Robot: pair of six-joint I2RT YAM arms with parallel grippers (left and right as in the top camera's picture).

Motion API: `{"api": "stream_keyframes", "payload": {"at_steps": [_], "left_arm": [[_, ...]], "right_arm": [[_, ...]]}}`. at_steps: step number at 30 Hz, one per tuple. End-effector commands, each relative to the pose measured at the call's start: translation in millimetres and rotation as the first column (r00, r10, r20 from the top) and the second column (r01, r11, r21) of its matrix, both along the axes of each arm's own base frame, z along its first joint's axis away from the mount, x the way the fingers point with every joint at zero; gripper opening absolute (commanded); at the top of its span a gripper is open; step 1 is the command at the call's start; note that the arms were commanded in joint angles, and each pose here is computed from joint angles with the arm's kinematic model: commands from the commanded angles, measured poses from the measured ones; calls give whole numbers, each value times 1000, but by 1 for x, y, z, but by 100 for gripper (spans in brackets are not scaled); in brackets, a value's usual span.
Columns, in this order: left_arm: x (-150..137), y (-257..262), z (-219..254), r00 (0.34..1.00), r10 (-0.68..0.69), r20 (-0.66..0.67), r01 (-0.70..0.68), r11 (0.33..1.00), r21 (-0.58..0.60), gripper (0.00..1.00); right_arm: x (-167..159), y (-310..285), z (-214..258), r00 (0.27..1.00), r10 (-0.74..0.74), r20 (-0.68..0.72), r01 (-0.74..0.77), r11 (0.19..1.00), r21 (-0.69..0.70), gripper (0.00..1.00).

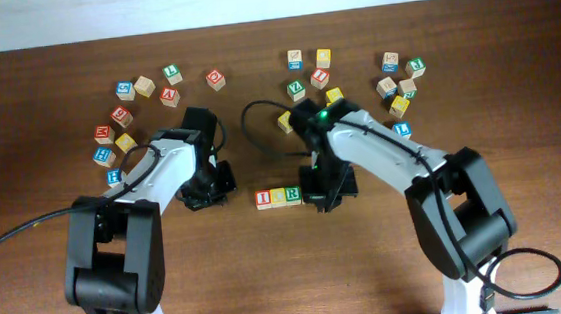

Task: Spell out ICRA

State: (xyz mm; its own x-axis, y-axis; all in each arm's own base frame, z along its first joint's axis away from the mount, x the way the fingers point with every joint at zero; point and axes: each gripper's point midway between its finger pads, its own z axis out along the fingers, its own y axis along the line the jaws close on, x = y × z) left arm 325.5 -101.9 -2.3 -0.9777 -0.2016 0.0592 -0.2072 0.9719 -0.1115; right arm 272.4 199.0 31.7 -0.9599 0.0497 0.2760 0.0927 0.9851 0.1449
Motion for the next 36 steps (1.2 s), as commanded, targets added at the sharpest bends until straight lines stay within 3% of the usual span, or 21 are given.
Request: {"api": "stream_keyframes", "payload": {"at_steps": [1,9,13,36], "left_arm": [[-8,-11,-9,999,-36,-28,36,999,-2,0],[-14,-29,-10,996,-91,-24,91,996,-3,0],[-14,-38,-10,993,-114,-12,114,993,-7,0],[-23,-61,-8,982,-187,-12,187,981,-53,0]], "right_arm": [[22,-21,11,998,-21,60,21,1000,6,4],[40,-11,-10,988,7,156,-15,998,56,4],[38,2,-7,990,-2,143,-16,992,127,4],[31,12,-6,992,6,129,-23,991,131,4]]}}
